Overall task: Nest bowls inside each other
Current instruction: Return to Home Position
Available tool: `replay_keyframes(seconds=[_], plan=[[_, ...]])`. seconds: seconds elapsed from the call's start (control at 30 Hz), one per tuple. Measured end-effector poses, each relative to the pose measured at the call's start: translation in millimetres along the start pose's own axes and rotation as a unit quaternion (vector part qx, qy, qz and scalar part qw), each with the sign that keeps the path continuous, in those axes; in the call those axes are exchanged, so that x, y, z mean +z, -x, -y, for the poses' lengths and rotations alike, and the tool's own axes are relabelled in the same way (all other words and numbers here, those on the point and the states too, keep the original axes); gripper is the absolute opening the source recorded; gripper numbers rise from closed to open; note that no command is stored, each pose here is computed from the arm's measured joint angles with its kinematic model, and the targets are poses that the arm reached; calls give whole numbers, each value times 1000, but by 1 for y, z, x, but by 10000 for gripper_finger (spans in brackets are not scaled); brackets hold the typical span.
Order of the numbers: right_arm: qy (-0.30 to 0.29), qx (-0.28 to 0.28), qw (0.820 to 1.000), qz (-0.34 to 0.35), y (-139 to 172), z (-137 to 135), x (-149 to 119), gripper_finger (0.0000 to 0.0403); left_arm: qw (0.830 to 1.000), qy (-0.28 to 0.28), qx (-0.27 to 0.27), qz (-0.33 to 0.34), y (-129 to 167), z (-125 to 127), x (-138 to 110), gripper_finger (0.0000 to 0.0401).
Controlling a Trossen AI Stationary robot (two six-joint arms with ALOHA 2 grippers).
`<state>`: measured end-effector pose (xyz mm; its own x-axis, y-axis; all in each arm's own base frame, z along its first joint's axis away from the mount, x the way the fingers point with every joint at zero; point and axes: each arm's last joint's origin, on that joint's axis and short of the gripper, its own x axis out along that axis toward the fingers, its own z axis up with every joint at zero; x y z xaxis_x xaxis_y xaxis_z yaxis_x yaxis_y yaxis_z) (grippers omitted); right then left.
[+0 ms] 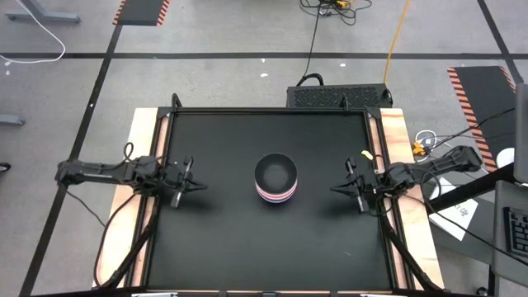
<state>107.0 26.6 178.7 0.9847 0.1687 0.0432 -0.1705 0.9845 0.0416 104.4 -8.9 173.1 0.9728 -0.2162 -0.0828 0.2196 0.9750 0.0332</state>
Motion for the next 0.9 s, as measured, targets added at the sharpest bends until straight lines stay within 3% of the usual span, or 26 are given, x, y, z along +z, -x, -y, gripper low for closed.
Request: replay_keyframes(seconds=[0.23,0.4,0.6,0.7,0.9], plan=[[18,-10,1000,-23,-4,-1,-4,0,999,-20,37,-22,0,2,-4,0],[23,-10,999,-24,-4,-1,-3,0,999,-24,34,-21,0,2,-4,1],[28,-19,999,-29,3,-3,24,0,999,-24,32,-21,-1,2,-4,1],[35,-59,997,-22,8,-2,26,0,999,-24,32,-22,-1,2,-4,1],[47,-52,997,-20,16,-2,20,0,999,-26,38,-22,0,2,-4,2]])
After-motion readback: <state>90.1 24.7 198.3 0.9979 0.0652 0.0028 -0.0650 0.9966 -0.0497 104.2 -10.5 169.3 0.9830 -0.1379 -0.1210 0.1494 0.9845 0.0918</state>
